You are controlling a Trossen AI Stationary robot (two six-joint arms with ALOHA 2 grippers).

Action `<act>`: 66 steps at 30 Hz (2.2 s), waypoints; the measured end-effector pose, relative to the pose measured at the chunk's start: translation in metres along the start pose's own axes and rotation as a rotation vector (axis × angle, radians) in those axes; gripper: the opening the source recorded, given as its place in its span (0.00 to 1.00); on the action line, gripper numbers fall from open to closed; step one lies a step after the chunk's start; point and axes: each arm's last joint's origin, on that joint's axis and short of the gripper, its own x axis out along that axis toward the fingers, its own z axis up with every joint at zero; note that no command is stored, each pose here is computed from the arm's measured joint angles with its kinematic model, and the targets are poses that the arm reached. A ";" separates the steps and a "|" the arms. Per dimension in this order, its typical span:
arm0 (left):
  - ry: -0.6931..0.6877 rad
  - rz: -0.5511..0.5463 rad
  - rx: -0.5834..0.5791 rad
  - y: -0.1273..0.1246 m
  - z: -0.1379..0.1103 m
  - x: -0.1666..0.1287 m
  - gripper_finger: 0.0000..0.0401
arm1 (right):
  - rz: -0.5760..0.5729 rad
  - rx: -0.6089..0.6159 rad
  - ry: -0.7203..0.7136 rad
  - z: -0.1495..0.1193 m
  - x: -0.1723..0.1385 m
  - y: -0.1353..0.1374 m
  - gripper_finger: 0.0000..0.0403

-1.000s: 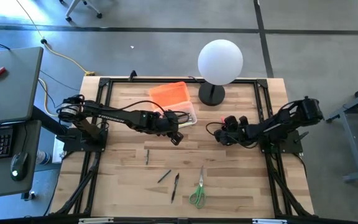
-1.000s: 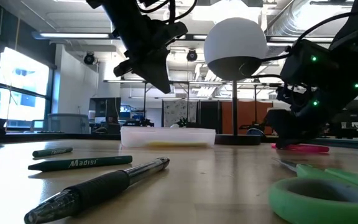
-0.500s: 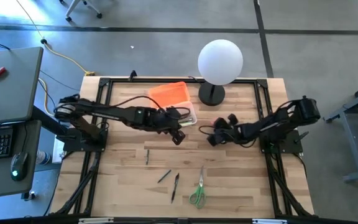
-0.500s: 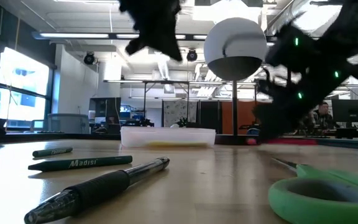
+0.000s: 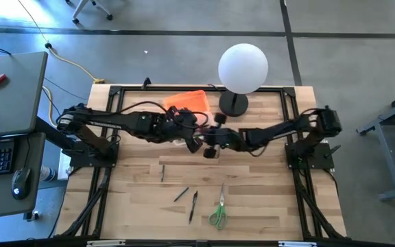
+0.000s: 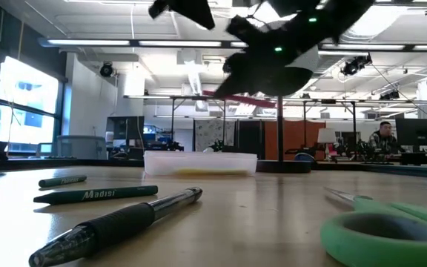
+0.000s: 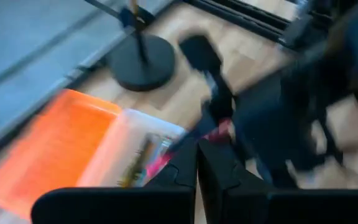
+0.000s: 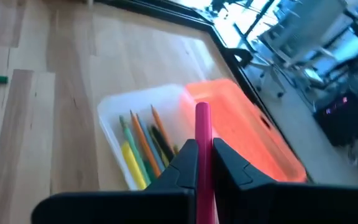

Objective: Pick & place school supplies into a supply box
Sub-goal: Put the pink pen into the transparent supply box, then put the top green crayon into the transparent supply box

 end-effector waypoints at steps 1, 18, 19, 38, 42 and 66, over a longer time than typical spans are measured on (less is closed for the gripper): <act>-0.013 0.029 0.004 0.002 0.004 -0.006 0.11 | 0.010 -0.013 0.001 0.004 0.008 0.002 0.01; -0.030 0.177 0.024 0.015 0.014 -0.043 0.11 | 0.081 -0.077 0.169 -0.011 0.130 0.005 0.09; -0.028 0.183 0.020 0.015 0.014 -0.043 0.11 | 0.080 -0.077 0.171 -0.011 0.131 0.005 0.12; 0.178 0.226 -0.207 -0.024 -0.101 -0.070 0.11 | 0.100 -0.140 0.143 0.041 0.067 0.004 0.23; 0.145 0.229 -0.370 -0.034 -0.164 -0.077 0.11 | 0.139 -0.165 0.137 0.048 0.036 0.005 0.22; 0.157 0.145 -0.530 -0.029 -0.282 -0.005 0.11 | 0.307 0.105 -0.346 0.011 -0.088 -0.034 0.24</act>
